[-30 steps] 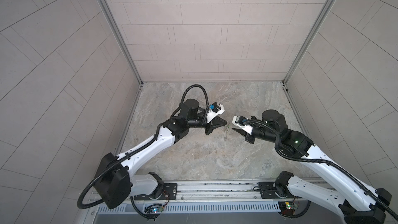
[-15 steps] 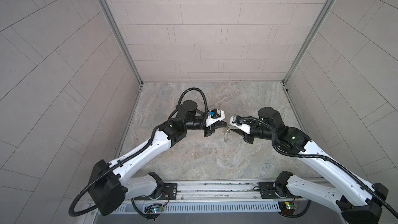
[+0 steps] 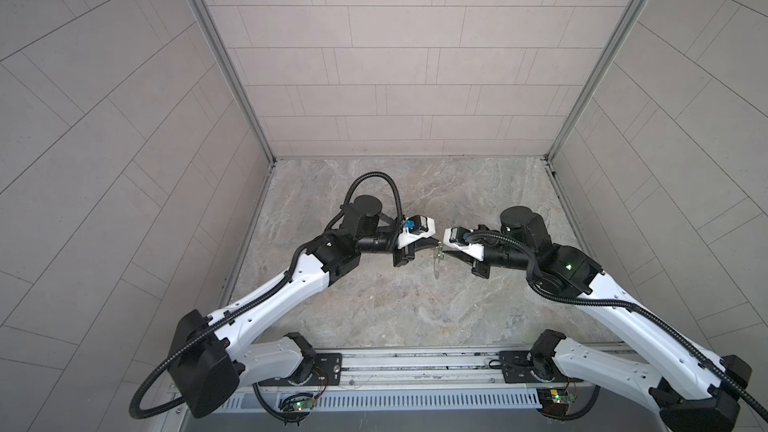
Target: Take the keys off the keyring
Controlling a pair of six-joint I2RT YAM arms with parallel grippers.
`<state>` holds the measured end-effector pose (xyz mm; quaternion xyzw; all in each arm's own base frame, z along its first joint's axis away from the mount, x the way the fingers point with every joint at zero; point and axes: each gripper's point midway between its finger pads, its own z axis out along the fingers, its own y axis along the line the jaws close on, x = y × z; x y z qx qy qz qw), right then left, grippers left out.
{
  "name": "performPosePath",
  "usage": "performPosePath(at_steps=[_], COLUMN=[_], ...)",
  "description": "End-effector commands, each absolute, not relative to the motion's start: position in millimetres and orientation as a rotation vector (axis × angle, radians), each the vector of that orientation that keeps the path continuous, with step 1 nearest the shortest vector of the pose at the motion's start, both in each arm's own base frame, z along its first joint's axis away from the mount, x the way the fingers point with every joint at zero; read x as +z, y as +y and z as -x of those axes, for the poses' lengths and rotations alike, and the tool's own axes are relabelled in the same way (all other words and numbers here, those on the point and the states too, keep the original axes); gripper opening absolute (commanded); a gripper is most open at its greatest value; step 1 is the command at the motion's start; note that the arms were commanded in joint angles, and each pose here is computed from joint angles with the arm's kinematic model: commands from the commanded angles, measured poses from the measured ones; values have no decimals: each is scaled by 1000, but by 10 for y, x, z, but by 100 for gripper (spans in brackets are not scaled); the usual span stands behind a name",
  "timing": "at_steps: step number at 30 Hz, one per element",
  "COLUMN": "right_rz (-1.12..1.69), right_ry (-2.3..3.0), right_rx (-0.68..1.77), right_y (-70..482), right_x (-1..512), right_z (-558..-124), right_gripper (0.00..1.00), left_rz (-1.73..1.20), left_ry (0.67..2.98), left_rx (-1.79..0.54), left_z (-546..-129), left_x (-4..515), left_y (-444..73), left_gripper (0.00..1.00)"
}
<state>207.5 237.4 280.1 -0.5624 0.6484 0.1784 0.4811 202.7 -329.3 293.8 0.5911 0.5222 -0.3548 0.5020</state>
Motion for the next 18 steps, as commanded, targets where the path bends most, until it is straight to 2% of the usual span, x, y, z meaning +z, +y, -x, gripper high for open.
performPosePath(at_steps=[1, 6, 13, 18], right_rz=[1376, 1405, 1391, 1377], right_ry=[1481, 1498, 1574, 1563], right_rx=[436, 378, 176, 216], right_y=[2406, 2335, 2019, 2070], right_x=[3054, 2989, 2825, 2841], right_z=[-2029, -2025, -2087, -2075], right_gripper=[24, 28, 30, 30], left_rz=[-1442, -1467, -1464, -1507], left_ry=[1186, 1145, 1067, 997], left_rx=[-822, -727, -584, -478], left_z=[-1968, -1958, -1958, -1892], left_x=[3058, 3028, 3037, 2998], left_y=[-3286, -3283, -3247, -3279], left_gripper=[0, 0, 0, 0])
